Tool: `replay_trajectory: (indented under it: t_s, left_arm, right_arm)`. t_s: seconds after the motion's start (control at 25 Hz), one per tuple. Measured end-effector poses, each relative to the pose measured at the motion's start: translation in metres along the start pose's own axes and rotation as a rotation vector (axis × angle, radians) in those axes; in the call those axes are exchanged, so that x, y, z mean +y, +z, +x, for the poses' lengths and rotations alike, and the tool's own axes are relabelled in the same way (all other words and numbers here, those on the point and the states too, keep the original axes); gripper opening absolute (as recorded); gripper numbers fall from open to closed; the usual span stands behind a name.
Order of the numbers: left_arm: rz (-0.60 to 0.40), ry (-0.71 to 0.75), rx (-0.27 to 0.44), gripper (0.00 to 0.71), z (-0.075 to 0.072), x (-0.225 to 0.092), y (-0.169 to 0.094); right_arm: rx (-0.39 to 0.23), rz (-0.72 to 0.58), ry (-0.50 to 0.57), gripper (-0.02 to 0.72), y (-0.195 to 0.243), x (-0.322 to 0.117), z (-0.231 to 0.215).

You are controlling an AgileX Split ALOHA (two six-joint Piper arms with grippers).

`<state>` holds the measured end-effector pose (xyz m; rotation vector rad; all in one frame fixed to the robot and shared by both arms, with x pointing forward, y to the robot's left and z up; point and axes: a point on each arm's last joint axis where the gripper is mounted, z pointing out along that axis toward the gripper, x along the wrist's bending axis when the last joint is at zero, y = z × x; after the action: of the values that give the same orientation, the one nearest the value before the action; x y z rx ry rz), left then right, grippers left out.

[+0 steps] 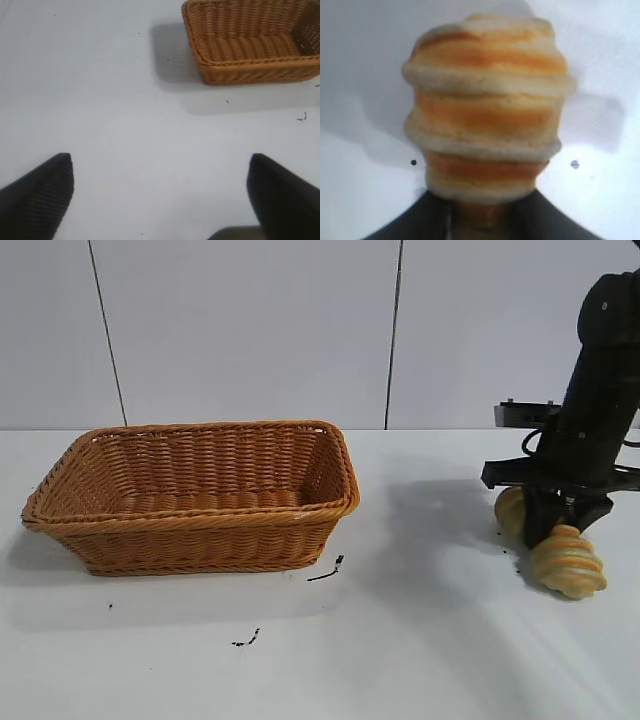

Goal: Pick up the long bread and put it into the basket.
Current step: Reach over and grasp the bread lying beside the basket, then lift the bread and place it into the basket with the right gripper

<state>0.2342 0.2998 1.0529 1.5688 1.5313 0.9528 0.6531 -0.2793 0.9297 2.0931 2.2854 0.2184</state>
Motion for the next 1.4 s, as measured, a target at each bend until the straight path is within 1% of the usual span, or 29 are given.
replay_trajectory:
  t_s: [0.24,0.4,0.56,0.68,0.8,1.04,1.12,1.4]
  left_arm:
    - [0.0,0.0,0.0,0.693,0.0,0.0,0.0]
    - [0.0,0.0,0.0,0.693,0.0,0.0,0.0]
    - [0.0,0.0,0.0,0.693,0.0,0.0,0.0]
    - [0.0,0.0,0.0,0.693,0.0,0.0,0.0]
    - [0.0,0.0,0.0,0.693,0.0,0.0,0.0]
    - [0.0,0.0,0.0,0.693,0.0,0.0,0.0]
    - [0.0,0.0,0.0,0.693,0.0,0.0,0.0]
    - [0.0,0.0,0.0,0.693,0.0,0.0,0.0]
  right_arm:
    - [0.001,-0.082,-0.02,0.139,-0.071,0.015,0.005]
    - [0.003,-0.11,-0.029,0.139,-0.098,0.024,0.007]
    - [0.004,-0.175,-0.043,0.128,-0.122,0.033,0.01]
    - [0.002,-0.22,-0.1,0.128,-0.134,0.039,0.023]
    - [0.013,-0.263,-0.181,0.128,-0.145,0.045,0.05]
    - [0.052,-0.317,-0.354,0.128,-0.142,0.058,0.121]
    - [0.065,-0.332,-0.435,0.128,-0.139,0.059,0.148]
    - [0.096,-0.383,-0.796,0.128,-0.118,0.049,0.239]
